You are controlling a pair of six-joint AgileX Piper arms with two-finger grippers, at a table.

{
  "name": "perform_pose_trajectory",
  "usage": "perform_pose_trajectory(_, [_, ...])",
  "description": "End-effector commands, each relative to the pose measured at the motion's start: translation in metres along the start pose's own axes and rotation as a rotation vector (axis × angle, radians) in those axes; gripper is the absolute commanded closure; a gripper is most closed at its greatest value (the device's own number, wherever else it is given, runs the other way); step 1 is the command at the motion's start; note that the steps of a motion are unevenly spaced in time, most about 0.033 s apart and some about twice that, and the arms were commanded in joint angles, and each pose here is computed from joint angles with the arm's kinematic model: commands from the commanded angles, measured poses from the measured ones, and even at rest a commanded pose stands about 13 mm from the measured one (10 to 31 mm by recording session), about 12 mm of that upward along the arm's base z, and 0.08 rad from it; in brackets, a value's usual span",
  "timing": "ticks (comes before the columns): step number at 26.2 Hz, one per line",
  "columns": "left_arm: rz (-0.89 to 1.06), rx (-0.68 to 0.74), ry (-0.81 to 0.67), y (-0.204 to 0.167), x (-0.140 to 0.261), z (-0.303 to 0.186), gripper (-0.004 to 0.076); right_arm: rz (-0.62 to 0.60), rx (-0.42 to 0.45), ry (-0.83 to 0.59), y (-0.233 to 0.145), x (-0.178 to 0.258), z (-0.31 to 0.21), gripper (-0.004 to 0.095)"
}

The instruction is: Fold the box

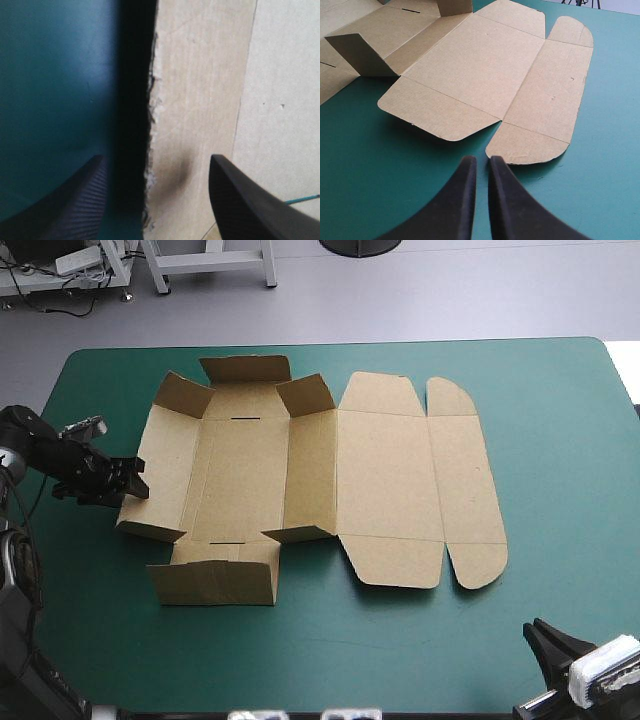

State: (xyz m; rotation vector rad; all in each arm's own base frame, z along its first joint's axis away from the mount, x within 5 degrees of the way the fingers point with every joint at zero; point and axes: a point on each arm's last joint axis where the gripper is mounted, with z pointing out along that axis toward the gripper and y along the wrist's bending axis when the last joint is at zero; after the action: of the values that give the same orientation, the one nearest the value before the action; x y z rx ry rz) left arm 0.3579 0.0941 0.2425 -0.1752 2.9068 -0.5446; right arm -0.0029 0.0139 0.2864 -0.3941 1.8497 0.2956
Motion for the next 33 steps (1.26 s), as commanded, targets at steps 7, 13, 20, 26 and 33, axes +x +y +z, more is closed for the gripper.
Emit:
perform_pose_trajectory(7, [0.021, 0.124, 0.009, -0.038, 0.004, -0.009, 0.0293, 0.005, 0.015, -0.067, -0.001, -0.012, -0.001, 0.0825])
perform_pose_trajectory(13, [0.022, 0.138, 0.071, -0.044, 0.01, 0.009, 0.0398, 0.005, 0.015, -0.067, -0.001, -0.012, -0.001, 0.0825])
perform_pose_trajectory(20, [0.021, 0.143, 0.095, -0.041, 0.011, 0.017, 0.0727, 0.006, 0.014, -0.068, -0.001, -0.012, -0.001, 0.0825])
perform_pose_trajectory(26, [0.035, 0.139, 0.07, -0.045, 0.011, 0.009, 0.0729, 0.006, 0.014, -0.068, -0.001, -0.012, -0.001, 0.0903])
perform_pose_trajectory(33, [0.113, 0.122, 0.004, -0.054, 0.016, -0.014, 0.0729, -0.005, 0.016, -0.071, -0.001, -0.013, -0.001, 0.0931])
